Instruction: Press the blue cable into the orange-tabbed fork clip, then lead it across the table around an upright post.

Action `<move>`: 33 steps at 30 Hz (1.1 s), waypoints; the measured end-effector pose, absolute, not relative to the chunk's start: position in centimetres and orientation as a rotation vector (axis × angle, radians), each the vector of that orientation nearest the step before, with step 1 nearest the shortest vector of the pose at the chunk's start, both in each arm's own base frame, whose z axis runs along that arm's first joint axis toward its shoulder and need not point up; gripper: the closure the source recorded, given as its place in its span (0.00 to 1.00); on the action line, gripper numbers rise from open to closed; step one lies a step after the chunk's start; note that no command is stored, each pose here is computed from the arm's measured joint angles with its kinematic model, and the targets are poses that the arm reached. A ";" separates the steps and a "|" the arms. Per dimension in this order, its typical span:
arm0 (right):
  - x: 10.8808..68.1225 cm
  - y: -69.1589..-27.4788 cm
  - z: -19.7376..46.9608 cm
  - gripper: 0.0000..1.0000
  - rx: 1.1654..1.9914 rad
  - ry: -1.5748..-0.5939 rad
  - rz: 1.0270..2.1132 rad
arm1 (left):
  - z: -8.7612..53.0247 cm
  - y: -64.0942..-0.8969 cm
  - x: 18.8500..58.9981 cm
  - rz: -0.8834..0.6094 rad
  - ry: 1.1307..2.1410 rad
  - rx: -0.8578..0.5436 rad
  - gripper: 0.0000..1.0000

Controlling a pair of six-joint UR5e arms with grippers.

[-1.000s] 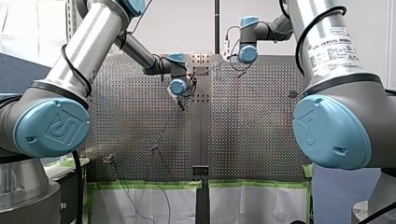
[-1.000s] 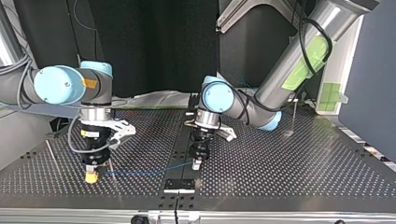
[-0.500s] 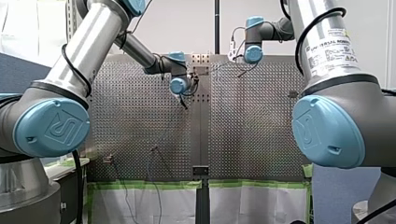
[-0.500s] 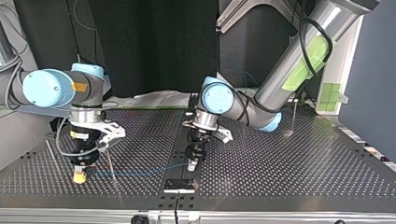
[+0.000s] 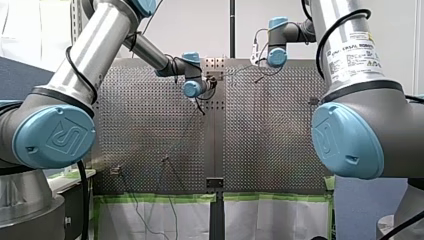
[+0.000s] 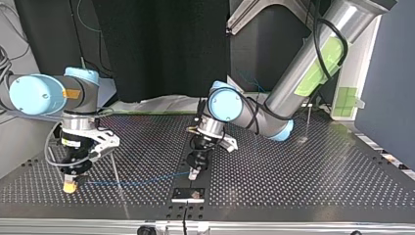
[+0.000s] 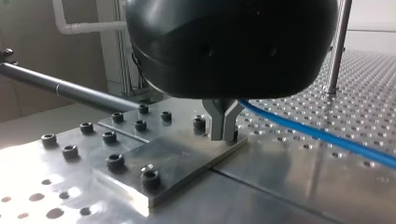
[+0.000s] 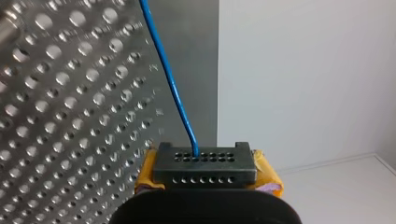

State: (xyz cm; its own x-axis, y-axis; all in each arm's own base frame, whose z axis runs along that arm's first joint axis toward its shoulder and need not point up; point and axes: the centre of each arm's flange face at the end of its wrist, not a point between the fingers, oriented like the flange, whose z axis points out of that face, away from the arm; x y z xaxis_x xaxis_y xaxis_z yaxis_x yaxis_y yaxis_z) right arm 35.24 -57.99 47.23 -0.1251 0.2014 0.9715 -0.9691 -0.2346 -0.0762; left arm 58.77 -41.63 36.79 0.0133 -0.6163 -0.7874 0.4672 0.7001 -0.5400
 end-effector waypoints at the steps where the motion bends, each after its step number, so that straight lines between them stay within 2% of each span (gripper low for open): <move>1: 35.0 -58.1 47.3 1.00 1.153 -1.003 1.543 | 36.8 -41.7 58.7 -0.854 1.309 -0.137 1.00; 25: 30.3 -60.2 46.1 1.00 1.132 -1.053 1.454 | 36.5 -42.5 58.3 -0.896 1.329 -0.105 1.00; 33: 28.7 -60.8 45.5 1.00 1.123 -1.072 1.429 | 34.1 -42.9 58.8 -0.900 1.368 -0.103 1.00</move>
